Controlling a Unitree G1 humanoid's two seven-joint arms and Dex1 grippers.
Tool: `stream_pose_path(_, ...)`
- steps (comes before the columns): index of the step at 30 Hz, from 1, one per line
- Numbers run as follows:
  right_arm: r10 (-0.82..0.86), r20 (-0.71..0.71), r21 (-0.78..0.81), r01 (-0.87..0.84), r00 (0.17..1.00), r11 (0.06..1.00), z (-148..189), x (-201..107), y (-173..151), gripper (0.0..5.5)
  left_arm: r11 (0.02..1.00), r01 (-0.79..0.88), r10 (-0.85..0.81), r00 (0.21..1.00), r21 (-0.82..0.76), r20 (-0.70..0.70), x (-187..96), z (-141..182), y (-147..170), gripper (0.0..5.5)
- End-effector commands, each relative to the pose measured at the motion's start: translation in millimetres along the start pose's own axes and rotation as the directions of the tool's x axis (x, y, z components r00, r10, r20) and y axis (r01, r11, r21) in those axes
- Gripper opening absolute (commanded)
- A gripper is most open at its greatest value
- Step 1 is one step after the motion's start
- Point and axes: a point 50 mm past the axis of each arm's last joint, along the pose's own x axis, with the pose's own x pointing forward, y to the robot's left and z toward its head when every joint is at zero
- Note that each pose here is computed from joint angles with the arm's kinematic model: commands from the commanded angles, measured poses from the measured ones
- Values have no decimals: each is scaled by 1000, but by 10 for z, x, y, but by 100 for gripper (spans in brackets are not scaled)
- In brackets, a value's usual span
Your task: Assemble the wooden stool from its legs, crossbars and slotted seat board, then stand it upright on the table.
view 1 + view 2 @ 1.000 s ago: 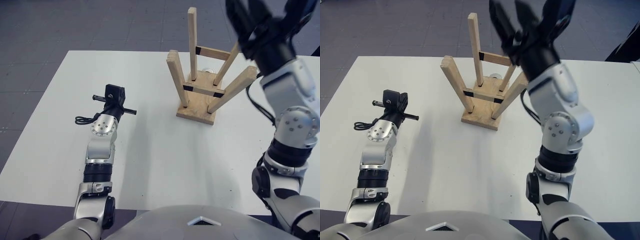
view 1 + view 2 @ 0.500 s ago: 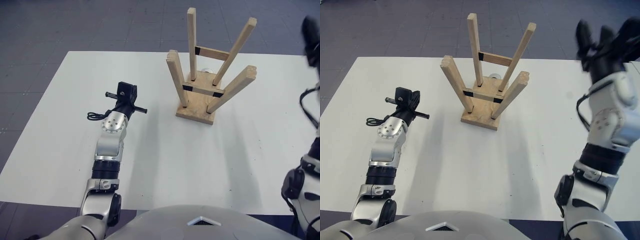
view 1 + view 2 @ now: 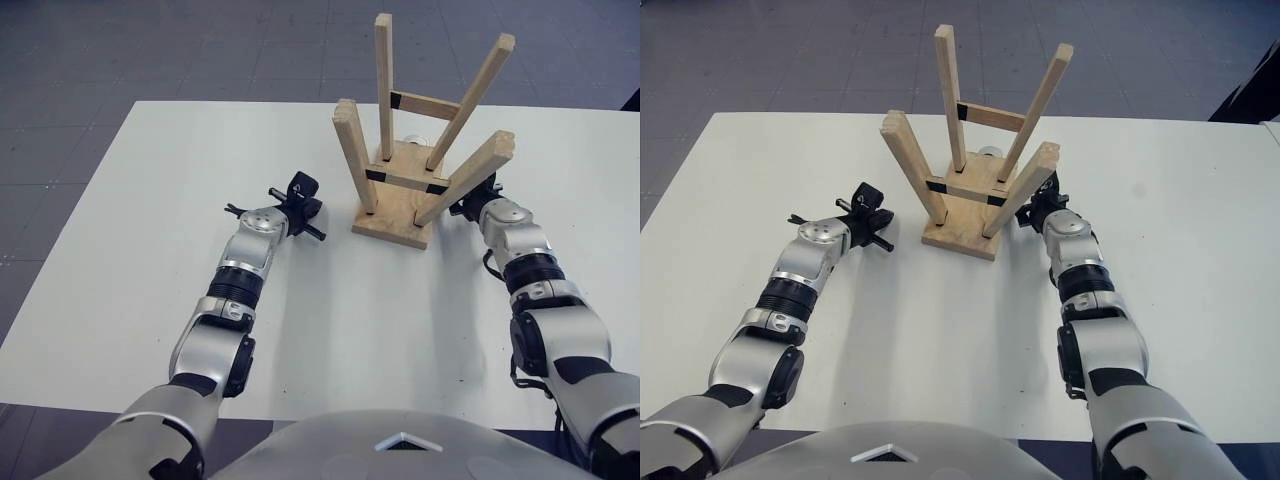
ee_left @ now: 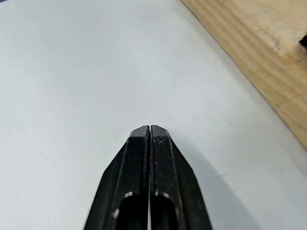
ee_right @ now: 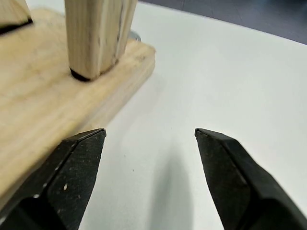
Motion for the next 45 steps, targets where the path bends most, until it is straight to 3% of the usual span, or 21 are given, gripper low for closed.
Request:
stream_pose_path(1,38,-31,-59,-40,999,997,25,56,69,344,1000,13,-12,999,-18,40,7,90,-32,10)
stream_pose_path(5,186,21,-114,-182,982,977,152,118,378,344,996,87,-85,995,-35,43,41,90,-183,10)
stream_pose_path(11,396,199,-132,-375,897,917,409,102,680,344,991,128,-129,991,-29,-44,-210,-81,-79,10)
stream_pose_path(13,327,232,-117,-308,916,944,472,103,553,344,994,106,-108,992,-37,-66,-363,-166,-26,10)
stream_pose_path(17,114,223,-77,-99,968,992,381,-24,-155,344,993,105,-109,991,-52,-79,-571,-252,-102,10)
stream_pose_path(21,167,138,-138,-148,976,979,82,-521,-519,344,994,78,-82,995,-74,-59,-633,-243,-162,10)
stream_pose_path(23,361,46,-146,-351,931,925,-16,-942,-382,344,994,62,-66,997,-93,-42,-655,-237,-179,10)
stream_pose_path(26,632,-27,-98,-631,775,770,13,-1442,-24,344,990,79,-84,996,-120,-35,-679,-248,-231,10)
stream_pose_path(32,814,38,14,-815,579,579,239,-1773,350,344,982,174,-175,984,-72,-13,-642,-95,-309,10)
stream_pose_path(34,850,64,20,-852,523,523,331,-1798,481,344,964,259,-259,966,-56,3,-639,-5,-369,10)
stream_pose_path(37,857,77,26,-860,510,510,398,-1707,632,344,916,400,-399,916,-26,52,-596,184,-510,10)
stream_pose_path(42,784,100,28,-790,612,613,341,-1341,709,344,847,529,-532,838,57,117,-463,476,-650,10)
stream_pose_path(44,763,91,29,-768,640,640,274,-1287,662,344,810,584,-585,799,50,140,-608,492,-644,10)
stream_pose_path(45,755,79,27,-759,651,651,229,-1276,637,344,837,545,-546,824,54,152,-714,486,-523,10)
